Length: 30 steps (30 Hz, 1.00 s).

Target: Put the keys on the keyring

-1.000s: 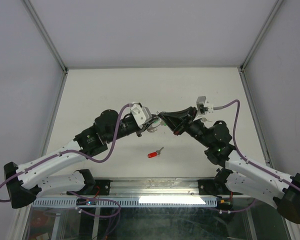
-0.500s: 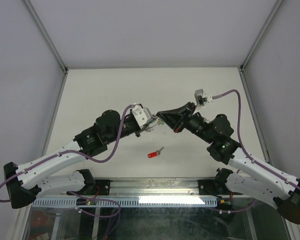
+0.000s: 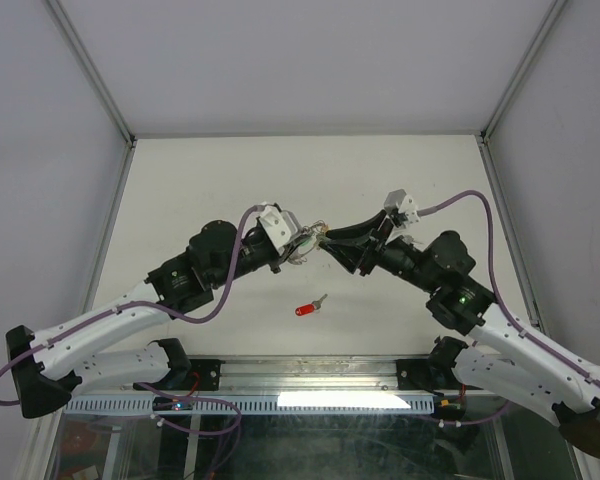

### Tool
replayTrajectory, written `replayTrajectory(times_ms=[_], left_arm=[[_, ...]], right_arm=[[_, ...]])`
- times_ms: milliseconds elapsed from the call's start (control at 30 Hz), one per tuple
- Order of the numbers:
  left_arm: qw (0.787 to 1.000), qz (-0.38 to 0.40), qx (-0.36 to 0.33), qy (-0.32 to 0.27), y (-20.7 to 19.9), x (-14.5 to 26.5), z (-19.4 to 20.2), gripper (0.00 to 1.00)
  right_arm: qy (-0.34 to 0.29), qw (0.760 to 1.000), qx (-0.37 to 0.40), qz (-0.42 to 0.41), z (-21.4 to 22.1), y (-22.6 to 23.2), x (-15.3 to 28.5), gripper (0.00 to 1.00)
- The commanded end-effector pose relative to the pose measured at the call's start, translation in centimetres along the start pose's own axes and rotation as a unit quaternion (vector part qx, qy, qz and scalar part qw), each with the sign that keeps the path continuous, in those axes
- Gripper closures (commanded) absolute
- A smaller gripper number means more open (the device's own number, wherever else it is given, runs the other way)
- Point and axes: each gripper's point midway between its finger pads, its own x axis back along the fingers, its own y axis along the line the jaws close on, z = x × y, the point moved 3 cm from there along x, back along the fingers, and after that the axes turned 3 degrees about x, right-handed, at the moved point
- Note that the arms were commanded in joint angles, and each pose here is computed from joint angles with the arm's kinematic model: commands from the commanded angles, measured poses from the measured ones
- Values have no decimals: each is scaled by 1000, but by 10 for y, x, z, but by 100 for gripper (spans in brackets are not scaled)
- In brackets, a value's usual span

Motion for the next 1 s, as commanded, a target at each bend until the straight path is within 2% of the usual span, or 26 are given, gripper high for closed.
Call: replayTrajectory(times_ms=[0, 300, 600, 967], left_arm=[[994, -46, 62, -82, 11, 9, -38, 100], [982, -49, 134, -125, 10, 12, -57, 100], [980, -30, 140, -138, 5, 14, -63, 100], [980, -24, 144, -137, 3, 12, -61, 100]], right_arm=[[14, 999, 35, -31, -1, 8, 5, 63], [-38, 996, -11, -75, 16, 16, 1, 55], [-95, 993, -60, -43, 23, 0, -13, 51], [-150, 984, -93, -14, 12, -11, -20, 49]])
